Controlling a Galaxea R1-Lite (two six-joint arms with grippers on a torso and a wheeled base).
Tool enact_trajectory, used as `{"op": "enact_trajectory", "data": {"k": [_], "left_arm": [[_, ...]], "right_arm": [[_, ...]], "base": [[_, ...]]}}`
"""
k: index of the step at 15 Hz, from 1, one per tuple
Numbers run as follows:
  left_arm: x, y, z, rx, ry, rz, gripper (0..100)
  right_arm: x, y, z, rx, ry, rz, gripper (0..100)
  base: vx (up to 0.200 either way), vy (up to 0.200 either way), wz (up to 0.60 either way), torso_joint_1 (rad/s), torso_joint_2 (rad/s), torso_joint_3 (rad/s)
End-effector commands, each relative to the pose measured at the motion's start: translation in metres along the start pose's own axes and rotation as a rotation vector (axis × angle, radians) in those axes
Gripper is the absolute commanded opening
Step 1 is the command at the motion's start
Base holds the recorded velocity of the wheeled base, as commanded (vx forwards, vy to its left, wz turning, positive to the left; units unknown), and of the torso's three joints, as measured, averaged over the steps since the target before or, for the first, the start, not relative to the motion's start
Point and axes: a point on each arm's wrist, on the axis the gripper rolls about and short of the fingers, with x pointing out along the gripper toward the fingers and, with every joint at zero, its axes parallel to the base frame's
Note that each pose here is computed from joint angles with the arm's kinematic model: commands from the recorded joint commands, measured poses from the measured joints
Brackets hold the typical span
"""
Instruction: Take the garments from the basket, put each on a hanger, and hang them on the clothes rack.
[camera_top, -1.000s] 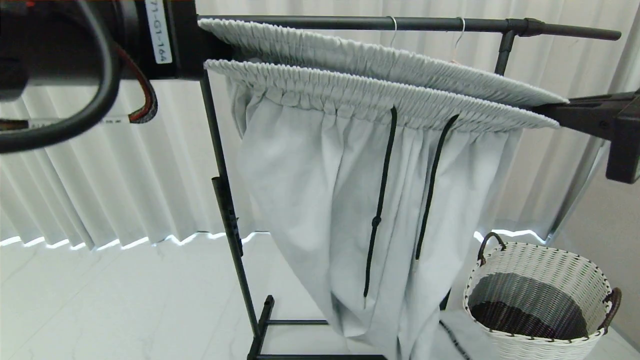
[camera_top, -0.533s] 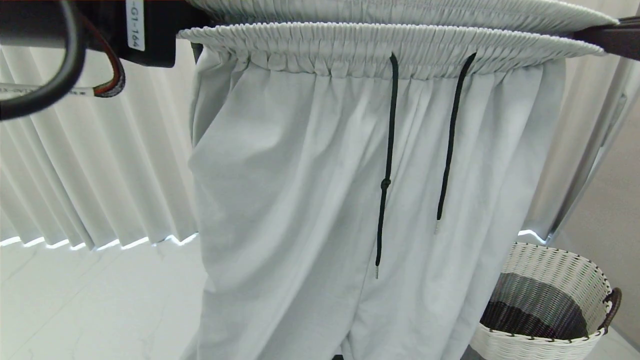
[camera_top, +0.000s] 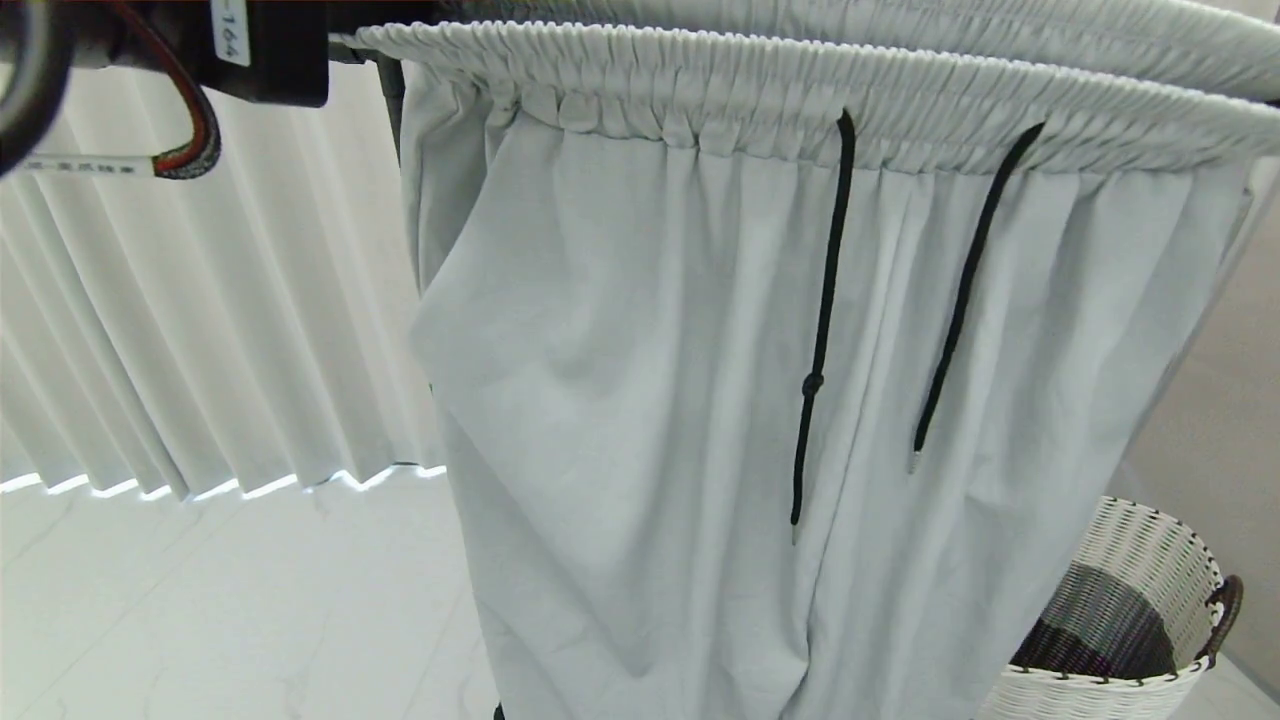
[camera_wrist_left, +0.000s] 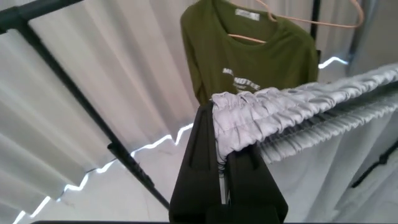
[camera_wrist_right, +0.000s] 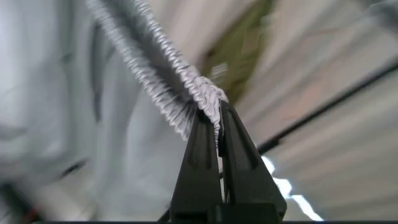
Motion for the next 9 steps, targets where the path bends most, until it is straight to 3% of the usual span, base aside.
{"op": "enact_trajectory", "data": {"k": [1,3,5,9], "left_arm": [[0.001,-0.009,-0.003,0.012,0.008,-0.044,0],[0.009,-0.016,-0.010,0.032,0.037,-0.089,0],[0.014,-0.019,-0.011,0.037,0.046,-0.099,0],[0.008,-0.016,-0.012,0.021,0.045,-0.110,0]], "right_arm": [[-0.030,0.002,0.003,0.046,-0.029,0.156,0],[-0.035,0.011,-0.007,0.052,0.027,0.327,0],[-0.031,0.016,-0.005,0.056,-0.001,0.448,0],[-0.028,0.016,-0.005,0.055,0.015,0.426,0]], "base": [[0.000,0.000,0.00,0.000,0.00,0.000],[0.000,0.000,0.00,0.000,0.00,0.000],[0.000,0.000,0.00,0.000,0.00,0.000],[0.000,0.000,0.00,0.000,0.00,0.000]]}}
